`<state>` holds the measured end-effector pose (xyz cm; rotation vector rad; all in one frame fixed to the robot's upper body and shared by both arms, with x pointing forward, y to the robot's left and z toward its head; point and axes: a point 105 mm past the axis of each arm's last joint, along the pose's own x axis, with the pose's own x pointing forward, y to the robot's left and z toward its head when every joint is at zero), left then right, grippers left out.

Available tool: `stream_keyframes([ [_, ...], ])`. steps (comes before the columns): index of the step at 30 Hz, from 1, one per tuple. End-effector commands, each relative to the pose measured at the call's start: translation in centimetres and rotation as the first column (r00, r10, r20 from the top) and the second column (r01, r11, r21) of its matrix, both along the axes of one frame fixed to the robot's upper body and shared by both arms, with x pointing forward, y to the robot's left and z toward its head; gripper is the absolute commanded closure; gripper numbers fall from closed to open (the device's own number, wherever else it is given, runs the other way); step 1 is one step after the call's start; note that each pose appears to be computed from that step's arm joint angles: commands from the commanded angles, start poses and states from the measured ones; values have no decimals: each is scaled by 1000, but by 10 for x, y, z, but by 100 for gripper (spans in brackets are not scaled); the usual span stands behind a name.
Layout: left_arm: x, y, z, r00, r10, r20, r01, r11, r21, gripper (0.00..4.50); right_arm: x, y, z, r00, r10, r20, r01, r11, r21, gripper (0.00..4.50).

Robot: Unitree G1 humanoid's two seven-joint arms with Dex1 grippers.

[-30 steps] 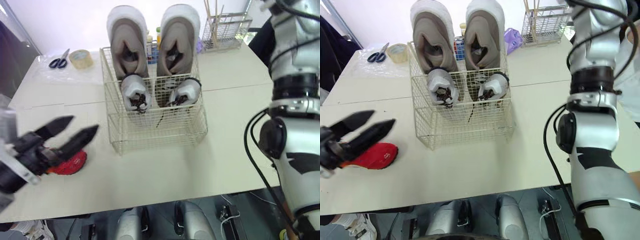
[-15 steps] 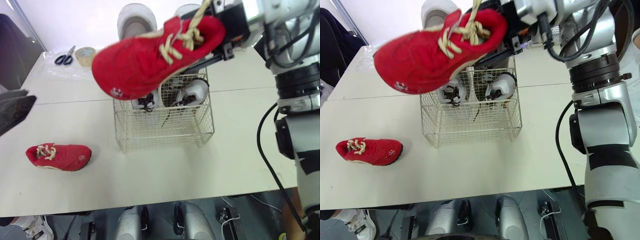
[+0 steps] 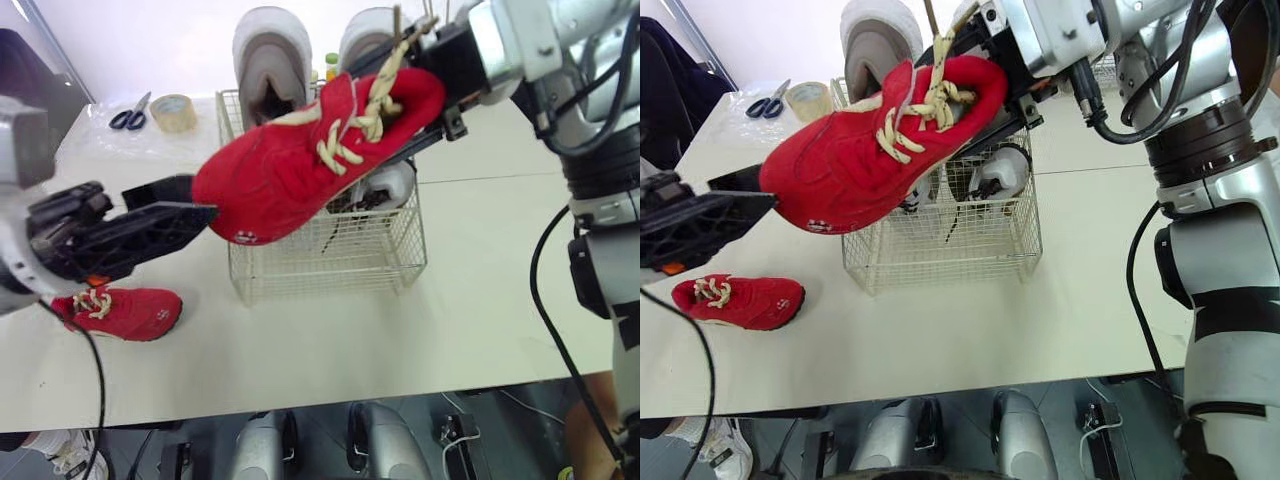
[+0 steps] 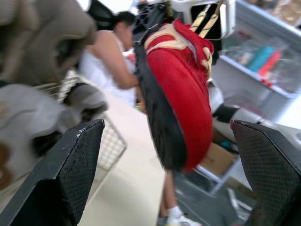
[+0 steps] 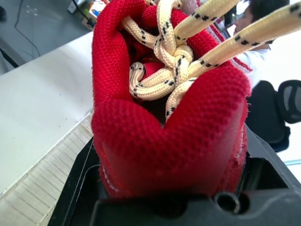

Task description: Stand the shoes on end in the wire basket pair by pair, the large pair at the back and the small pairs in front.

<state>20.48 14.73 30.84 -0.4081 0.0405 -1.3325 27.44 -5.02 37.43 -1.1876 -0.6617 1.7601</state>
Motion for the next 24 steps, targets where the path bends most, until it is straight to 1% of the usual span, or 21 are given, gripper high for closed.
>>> stream_keyframes([
  [1,5,-10,-2,998,-53,-25,52,998,-29,0,-12,-2,12,999,28,32,-29,999,14,227],
  [3,6,-16,-3,996,-86,-35,85,996,-38,0,-12,-3,11,999,20,26,-21,1000,7,227],
  [6,6,-20,-4,993,-109,-41,106,992,-64,73,-12,-4,10,1000,9,20,-9,1000,3,227],
  [10,7,-22,-6,994,-105,-44,100,991,-91,263,-12,-5,9,1000,-5,3,5,1000,0,227],
  [13,8,-25,-5,996,-85,-35,80,989,-123,380,-7,-8,10,999,-37,-11,37,999,10,227],
  [14,9,-26,-3,997,-72,-31,68,988,-136,408,-5,-10,11,999,-49,-11,49,999,20,178],
  [15,9,-27,-1,997,-68,-19,65,985,-158,408,-1,-13,15,997,-80,-18,80,996,43,127],
  [16,9,-26,3,999,-54,-2,52,979,-198,408,12,-20,26,986,-162,-42,166,978,128,95],
  [17,8,-25,6,999,-40,13,42,971,-235,408,23,-28,37,968,-239,-83,251,946,207,39],
  [18,7,-24,8,999,-23,25,29,961,-275,408,33,-42,44,939,-302,-166,338,901,273,2],
  [20,5,-23,10,999,1,32,9,947,-321,408,41,-60,49,896,-348,-276,428,843,327,2],
  [22,2,-24,12,999,25,34,-10,927,-376,408,44,-78,53,848,-308,-432,489,769,411,2],
  [23,-2,-28,13,999,26,39,-7,913,-407,408,41,-91,54,790,-173,-589,514,711,480,2],
  [24,-5,-31,15,999,25,42,-5,904,-429,408,37,-100,53,733,-67,-676,532,677,509,2],
])
